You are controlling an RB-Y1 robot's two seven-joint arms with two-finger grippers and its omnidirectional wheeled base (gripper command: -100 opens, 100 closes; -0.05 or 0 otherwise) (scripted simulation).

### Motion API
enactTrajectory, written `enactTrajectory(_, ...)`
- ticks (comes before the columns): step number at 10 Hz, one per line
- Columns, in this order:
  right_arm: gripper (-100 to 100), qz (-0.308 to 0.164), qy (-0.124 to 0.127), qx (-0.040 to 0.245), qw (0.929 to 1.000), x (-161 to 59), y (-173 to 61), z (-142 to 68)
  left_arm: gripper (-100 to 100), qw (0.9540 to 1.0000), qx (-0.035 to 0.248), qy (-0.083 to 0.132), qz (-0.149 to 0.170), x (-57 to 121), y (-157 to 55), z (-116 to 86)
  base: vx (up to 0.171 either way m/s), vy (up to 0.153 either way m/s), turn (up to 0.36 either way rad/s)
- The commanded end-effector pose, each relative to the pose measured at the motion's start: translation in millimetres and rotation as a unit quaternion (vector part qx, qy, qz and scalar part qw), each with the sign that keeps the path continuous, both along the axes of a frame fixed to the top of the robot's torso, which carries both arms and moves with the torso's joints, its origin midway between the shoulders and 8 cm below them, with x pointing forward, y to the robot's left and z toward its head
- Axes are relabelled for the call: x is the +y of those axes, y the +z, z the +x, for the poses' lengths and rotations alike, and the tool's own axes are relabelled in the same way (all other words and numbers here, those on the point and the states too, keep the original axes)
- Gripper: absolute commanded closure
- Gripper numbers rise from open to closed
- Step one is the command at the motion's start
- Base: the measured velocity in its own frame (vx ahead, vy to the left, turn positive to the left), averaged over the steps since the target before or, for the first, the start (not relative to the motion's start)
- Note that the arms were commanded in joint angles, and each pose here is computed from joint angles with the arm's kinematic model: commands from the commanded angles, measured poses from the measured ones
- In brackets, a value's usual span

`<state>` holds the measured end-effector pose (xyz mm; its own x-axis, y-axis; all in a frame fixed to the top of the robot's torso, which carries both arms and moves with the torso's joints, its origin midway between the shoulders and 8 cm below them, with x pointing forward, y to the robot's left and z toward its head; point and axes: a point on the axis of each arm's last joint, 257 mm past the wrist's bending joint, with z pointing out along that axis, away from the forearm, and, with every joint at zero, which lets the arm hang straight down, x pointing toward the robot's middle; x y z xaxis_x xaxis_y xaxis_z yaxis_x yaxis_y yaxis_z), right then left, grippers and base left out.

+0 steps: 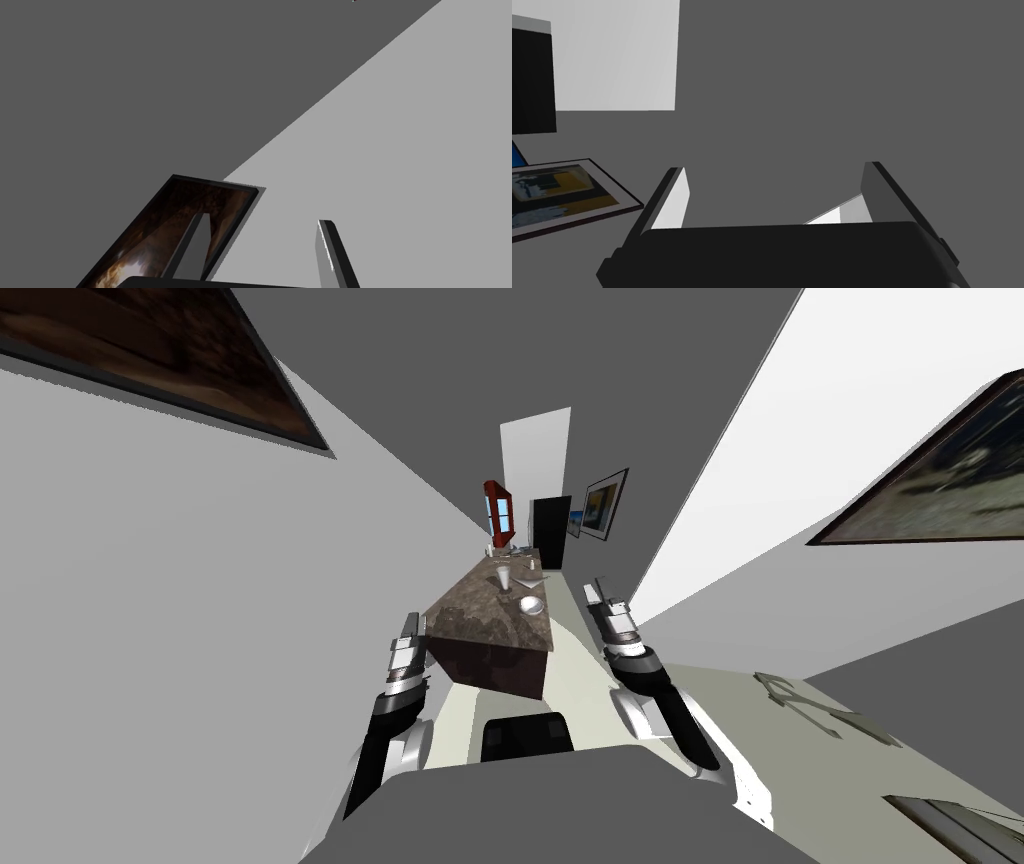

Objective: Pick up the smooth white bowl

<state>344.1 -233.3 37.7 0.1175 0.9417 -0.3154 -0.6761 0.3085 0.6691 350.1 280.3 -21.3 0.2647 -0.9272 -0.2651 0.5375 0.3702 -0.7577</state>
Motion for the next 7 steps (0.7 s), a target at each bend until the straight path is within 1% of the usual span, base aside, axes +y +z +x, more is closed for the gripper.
enactTrajectory(1, -100, -0.038, 0.006, 0.015, 0.9992, 8, -11, 6, 0, 1.0000, 0.000, 0.000, 0.000, 0.0, 0, 0, -0.095, 0.015, 0.043)
enactTrajectory(2, -100, -0.063, 0.008, 0.028, 0.9976, 12, -22, 10, 0, 1.0000, 0.000, 0.000, 0.000, 0.0, 0, 0, -0.149, -0.019, 0.086)
enactTrajectory(3, -100, -0.077, 0.012, 0.030, 0.9966, 14, -23, 10, 0, 1.0000, 0.000, 0.000, 0.000, 0.0, 0, 0, -0.121, -0.033, 0.040)
enactTrajectory(4, -100, -0.107, 0.012, 0.044, 0.9932, 18, -36, 14, 0, 1.0000, 0.000, 0.000, 0.000, 0.0, 0, 0, -0.123, -0.012, 0.061)
enactTrajectory(5, -100, -0.114, 0.016, 0.045, 0.9923, 19, -37, 14, 0, 1.0000, 0.000, 0.000, 0.000, 0.0, 0, 0, -0.096, -0.007, 0.033)
enactTrajectory(6, -100, -0.148, 0.017, 0.060, 0.9870, 22, -51, 18, 0, 1.0000, 0.000, 0.000, 0.000, 0.0, 0, 0, -0.093, -0.001, 0.071)
enactTrajectory(7, -100, -0.154, 0.019, 0.060, 0.9861, 23, -52, 18, 0, 1.0000, 0.000, 0.000, 0.000, 0.0, 0, 0, -0.074, -0.002, 0.030)
